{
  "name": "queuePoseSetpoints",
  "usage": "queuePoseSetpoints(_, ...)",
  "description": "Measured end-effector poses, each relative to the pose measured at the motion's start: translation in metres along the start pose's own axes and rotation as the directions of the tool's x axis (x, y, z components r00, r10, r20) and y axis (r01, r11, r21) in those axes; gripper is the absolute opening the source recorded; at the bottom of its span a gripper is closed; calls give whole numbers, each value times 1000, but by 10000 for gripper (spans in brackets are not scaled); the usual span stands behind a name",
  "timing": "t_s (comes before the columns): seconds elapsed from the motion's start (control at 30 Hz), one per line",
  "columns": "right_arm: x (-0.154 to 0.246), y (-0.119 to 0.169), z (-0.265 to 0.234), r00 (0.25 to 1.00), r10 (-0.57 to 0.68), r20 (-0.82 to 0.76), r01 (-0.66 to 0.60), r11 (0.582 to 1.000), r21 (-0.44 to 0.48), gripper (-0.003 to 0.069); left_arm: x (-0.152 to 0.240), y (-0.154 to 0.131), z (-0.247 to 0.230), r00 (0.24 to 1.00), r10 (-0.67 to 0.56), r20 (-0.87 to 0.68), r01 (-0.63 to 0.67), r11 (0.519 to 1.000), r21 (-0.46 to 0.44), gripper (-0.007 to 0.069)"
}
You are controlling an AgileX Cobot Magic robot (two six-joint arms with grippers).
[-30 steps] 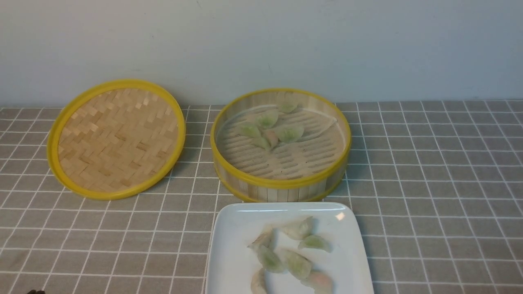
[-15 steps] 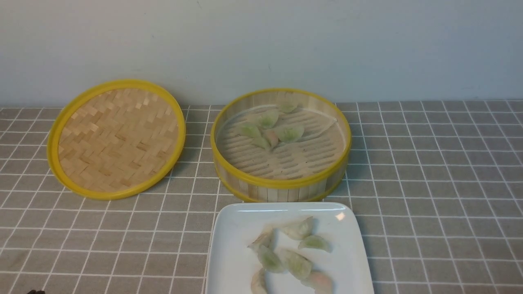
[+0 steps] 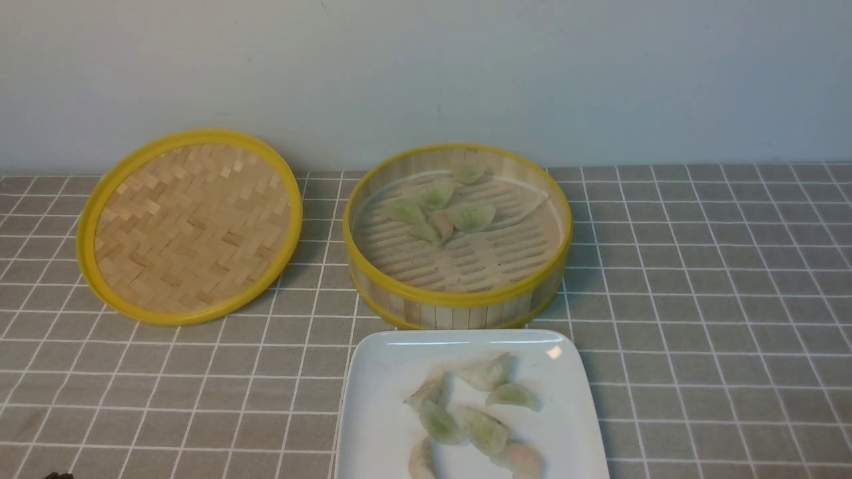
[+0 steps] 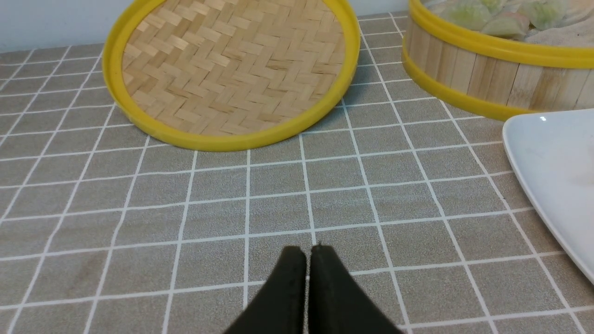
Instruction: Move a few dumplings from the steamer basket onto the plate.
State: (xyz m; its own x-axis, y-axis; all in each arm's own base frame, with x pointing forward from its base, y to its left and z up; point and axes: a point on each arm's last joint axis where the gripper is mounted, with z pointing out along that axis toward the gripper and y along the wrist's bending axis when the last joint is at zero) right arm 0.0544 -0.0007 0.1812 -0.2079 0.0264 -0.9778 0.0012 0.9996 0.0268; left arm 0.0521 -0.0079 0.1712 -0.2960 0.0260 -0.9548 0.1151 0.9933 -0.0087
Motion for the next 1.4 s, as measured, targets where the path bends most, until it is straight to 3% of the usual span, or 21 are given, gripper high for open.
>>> queuePoseSetpoints(1.4,0,0,0,1000,-1,0,1,1000,0,-15,0,0,0,1000,0,-2,0,1000,0,-5)
